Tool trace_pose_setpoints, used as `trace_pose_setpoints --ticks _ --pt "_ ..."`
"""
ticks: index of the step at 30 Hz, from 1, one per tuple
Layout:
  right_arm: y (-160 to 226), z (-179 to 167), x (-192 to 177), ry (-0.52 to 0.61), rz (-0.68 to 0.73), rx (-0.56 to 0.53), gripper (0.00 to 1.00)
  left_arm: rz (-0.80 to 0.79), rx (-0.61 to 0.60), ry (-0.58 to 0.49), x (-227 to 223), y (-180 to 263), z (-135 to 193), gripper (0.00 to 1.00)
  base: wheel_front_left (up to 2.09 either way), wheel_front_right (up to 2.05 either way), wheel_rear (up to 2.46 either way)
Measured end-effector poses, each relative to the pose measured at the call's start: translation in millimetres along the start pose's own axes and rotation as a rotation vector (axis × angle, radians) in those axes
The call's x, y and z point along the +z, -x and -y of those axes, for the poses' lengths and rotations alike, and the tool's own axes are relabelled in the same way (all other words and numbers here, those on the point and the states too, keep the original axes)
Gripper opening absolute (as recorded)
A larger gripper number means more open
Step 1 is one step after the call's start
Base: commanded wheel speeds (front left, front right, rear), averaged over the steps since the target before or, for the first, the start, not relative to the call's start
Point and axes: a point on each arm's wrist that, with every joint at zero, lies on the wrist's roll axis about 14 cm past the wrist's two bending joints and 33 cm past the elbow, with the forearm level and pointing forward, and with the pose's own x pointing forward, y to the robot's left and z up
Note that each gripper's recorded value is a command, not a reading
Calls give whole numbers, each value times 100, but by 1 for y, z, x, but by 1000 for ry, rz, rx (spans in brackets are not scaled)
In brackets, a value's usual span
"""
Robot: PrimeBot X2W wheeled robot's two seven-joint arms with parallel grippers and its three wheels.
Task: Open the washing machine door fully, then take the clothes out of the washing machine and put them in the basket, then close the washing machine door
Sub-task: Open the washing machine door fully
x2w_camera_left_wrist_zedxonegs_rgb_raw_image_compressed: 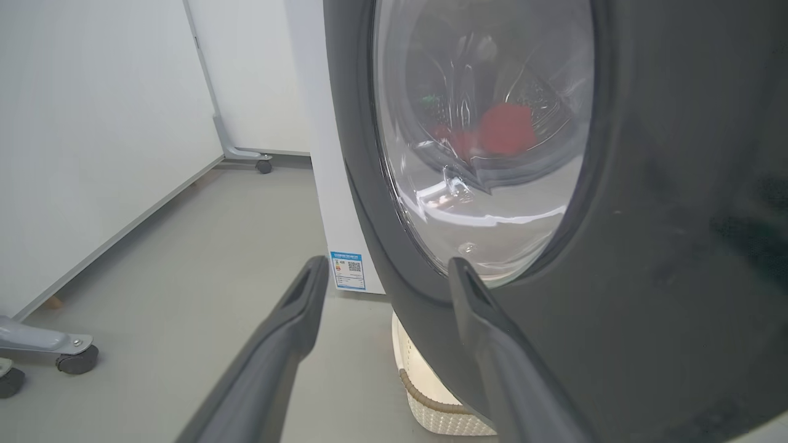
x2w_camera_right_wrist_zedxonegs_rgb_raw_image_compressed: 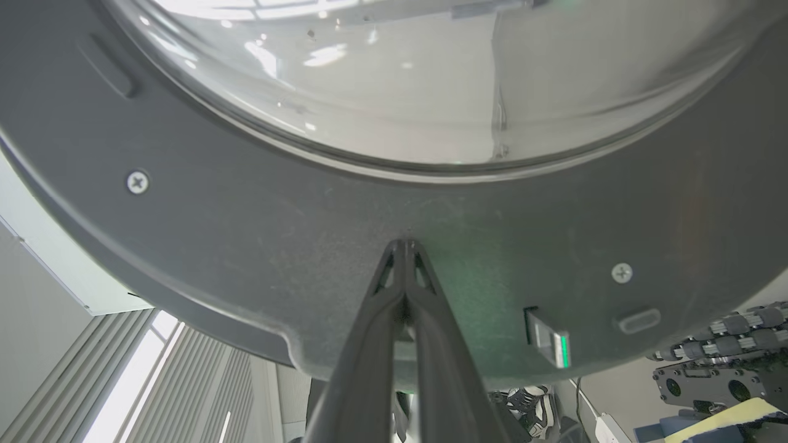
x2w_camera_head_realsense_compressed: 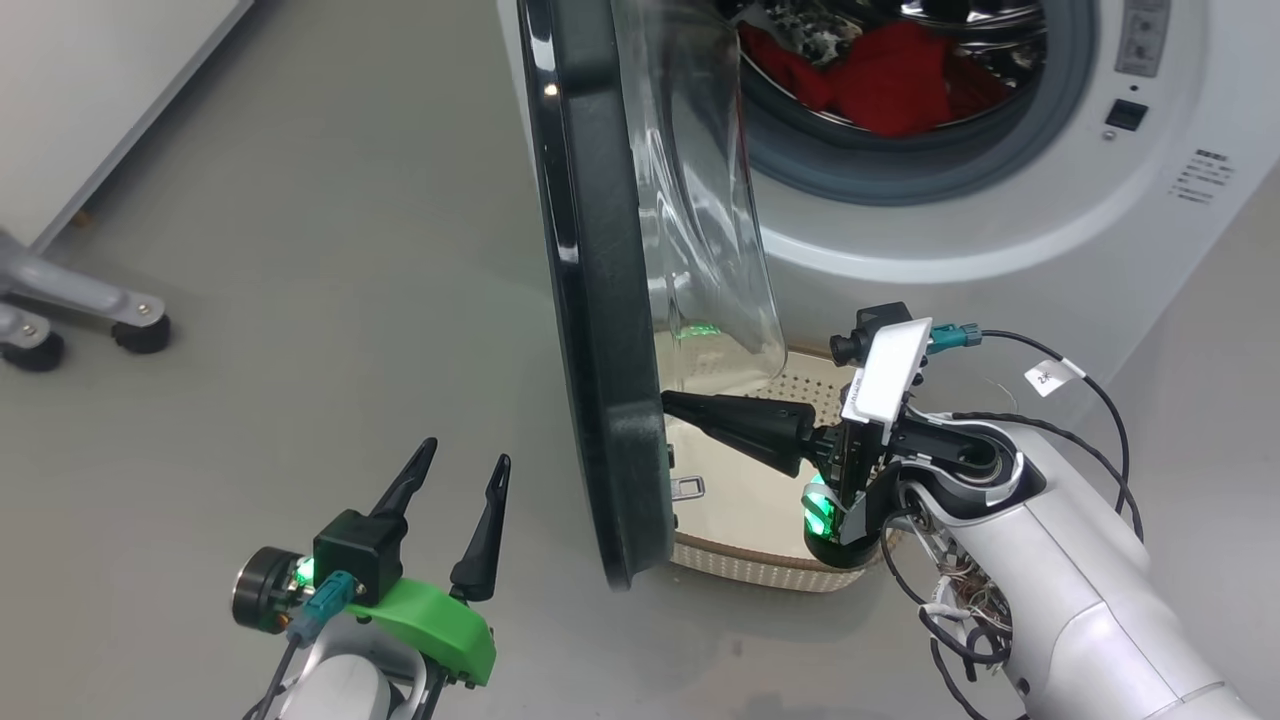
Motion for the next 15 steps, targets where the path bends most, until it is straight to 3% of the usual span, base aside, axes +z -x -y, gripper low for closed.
trace_pose_setpoints --ticks 15 --pt "-17 5 -18 -20 -48 -5 0 16 67 10 3 13 -17 100 0 0 0"
